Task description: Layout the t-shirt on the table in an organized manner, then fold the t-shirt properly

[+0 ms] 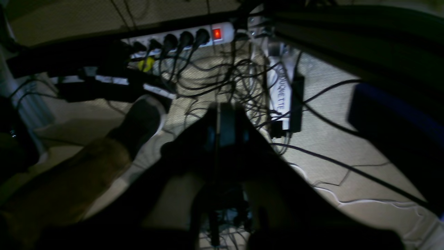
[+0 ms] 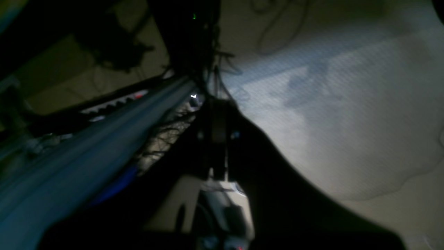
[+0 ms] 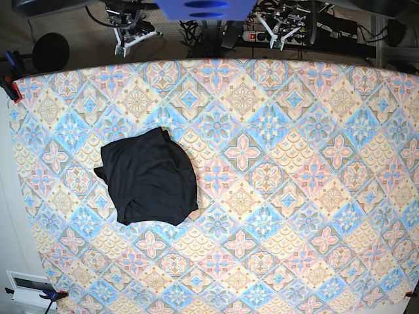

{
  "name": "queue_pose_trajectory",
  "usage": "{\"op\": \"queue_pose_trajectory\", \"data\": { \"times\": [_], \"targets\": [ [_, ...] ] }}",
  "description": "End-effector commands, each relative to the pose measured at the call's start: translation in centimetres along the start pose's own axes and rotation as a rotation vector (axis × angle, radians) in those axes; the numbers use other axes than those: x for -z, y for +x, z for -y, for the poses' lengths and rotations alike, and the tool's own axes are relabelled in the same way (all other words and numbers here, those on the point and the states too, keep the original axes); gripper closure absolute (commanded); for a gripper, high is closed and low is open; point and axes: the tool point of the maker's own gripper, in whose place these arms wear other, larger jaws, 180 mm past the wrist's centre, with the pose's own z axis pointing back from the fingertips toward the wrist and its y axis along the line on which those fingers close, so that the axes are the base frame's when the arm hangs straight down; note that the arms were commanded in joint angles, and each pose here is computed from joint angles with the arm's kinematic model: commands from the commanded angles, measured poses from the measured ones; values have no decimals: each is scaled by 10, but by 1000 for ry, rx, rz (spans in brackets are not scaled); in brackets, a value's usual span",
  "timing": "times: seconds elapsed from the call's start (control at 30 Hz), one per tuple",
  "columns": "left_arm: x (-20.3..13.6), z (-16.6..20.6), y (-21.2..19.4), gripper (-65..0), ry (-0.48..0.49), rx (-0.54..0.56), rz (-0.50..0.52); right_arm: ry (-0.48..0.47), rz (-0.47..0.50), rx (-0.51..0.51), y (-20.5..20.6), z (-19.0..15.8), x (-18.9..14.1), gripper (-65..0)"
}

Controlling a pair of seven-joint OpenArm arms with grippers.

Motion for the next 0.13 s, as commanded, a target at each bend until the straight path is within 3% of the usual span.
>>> {"op": "queue_pose_trajectory", "data": {
  "times": [0.0,0.1],
  "targets": [
    [0,-1,3,0,2,-1,10,-36,-29,-5,-14,18,-5,0],
    [2,1,15,0,-1,-2,28,-62,-29,-9,-14,22,-5,0]
  ]
}}
